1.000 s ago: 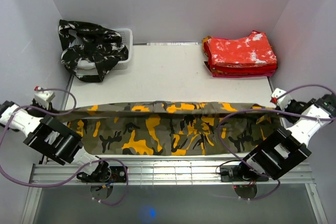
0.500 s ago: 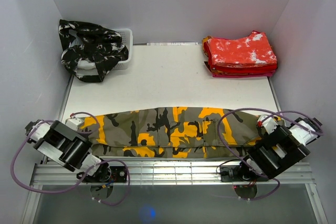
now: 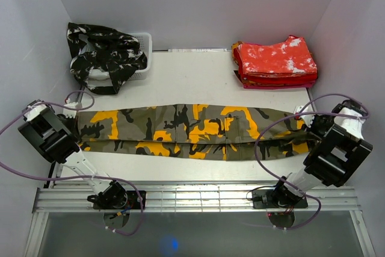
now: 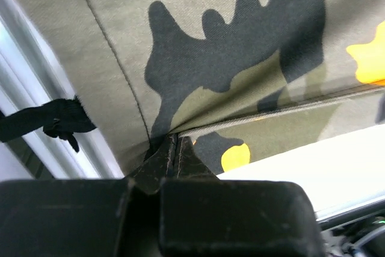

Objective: Fold and stack the trousers
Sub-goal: Fold the trousers

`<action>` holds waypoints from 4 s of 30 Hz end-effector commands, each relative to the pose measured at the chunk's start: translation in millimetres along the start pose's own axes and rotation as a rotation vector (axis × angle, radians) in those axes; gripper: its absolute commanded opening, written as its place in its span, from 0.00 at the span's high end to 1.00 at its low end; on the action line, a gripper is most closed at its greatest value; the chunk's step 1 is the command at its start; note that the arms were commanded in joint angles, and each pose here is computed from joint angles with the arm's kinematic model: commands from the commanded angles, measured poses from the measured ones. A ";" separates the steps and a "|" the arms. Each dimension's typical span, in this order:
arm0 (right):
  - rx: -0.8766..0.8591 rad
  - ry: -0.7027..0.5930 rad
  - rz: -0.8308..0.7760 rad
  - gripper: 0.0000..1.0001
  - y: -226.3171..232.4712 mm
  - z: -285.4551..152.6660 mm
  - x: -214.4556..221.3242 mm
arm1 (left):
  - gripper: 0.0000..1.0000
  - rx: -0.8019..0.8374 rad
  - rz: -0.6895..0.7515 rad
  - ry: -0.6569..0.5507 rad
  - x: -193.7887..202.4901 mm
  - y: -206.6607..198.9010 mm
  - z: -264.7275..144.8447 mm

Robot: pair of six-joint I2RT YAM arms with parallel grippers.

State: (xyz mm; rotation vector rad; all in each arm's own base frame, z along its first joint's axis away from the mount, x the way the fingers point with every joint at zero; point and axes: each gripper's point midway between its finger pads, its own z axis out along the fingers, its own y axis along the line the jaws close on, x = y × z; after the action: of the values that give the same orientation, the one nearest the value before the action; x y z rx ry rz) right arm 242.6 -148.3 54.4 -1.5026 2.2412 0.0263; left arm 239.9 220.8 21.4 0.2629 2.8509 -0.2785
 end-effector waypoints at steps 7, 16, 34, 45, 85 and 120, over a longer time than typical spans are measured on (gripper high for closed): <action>0.218 -0.030 -0.043 0.92 -73.8 -80.1 -26.7 | 1.00 -0.241 0.104 -0.317 -109.4 55.0 -97.2; 0.189 0.028 -0.182 0.92 -29.0 -79.8 5.9 | 1.00 -0.292 0.198 -0.284 -79.3 73.6 -127.0; 0.120 0.138 -0.307 0.68 12.0 -18.7 27.3 | 0.74 -0.202 0.212 -0.079 -12.9 42.8 -23.7; 0.223 -0.061 -0.322 0.10 -21.7 -100.9 -58.7 | 0.08 -0.039 0.547 -0.475 -109.9 -91.9 -134.7; -0.093 -0.320 -0.505 0.45 191.9 81.1 -296.8 | 0.37 0.211 1.055 -0.373 -47.2 -336.2 45.2; 0.042 -0.297 -0.620 0.79 171.8 68.9 -278.8 | 0.27 0.156 0.918 -0.296 -24.4 -321.3 43.1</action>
State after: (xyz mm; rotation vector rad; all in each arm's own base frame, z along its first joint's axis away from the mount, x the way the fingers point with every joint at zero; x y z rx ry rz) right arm 187.0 178.5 37.3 -2.0042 1.5145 0.0653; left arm 212.6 -106.1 41.3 1.3792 2.1137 -0.3189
